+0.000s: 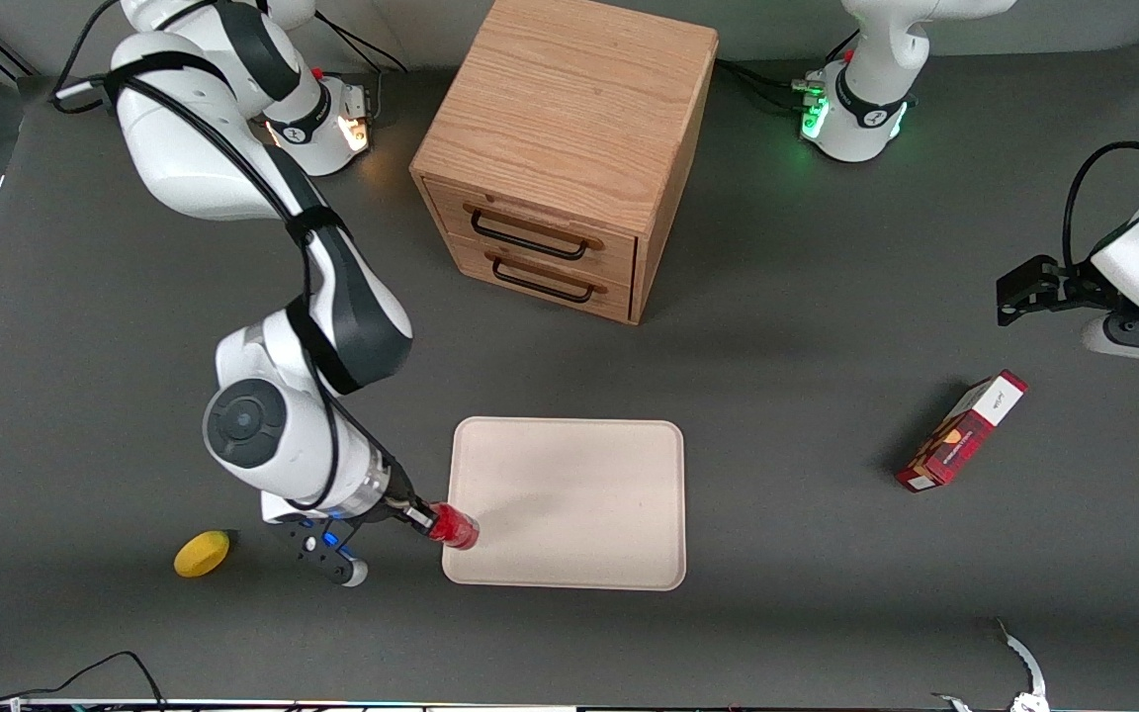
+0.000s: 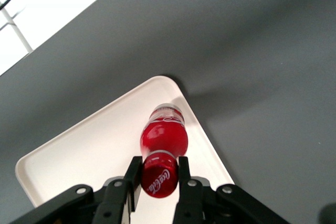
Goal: Place coke bottle on tray
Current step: 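Lower the bottle onto the tray and open the right gripper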
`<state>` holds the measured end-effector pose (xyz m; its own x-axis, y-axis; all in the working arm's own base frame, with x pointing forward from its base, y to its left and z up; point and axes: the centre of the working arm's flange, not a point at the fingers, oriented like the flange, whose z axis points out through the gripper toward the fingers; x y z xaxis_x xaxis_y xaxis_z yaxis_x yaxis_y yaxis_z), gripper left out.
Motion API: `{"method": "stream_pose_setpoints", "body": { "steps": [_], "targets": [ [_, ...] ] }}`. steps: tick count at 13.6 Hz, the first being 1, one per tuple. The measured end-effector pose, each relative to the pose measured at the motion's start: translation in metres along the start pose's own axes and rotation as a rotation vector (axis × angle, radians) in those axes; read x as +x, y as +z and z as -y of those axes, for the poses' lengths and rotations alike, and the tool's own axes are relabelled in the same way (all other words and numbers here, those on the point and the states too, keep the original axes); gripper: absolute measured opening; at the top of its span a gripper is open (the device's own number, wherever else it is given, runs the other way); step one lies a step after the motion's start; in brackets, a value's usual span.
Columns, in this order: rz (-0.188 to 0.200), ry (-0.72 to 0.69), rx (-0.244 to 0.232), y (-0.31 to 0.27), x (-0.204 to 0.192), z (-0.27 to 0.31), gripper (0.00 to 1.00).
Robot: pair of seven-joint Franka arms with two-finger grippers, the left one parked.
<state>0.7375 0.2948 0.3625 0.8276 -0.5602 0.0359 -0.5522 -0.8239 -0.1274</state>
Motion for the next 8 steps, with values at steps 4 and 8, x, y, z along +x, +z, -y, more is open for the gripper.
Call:
{"method": "stream_pose_setpoints", "body": {
  "steps": [4,8],
  "targets": [
    [-0.019,0.005,-0.010,0.023,-0.006,0.006,0.31],
    [-0.025,0.011,-0.002,0.019,-0.004,0.006,0.55]
  ]
}}
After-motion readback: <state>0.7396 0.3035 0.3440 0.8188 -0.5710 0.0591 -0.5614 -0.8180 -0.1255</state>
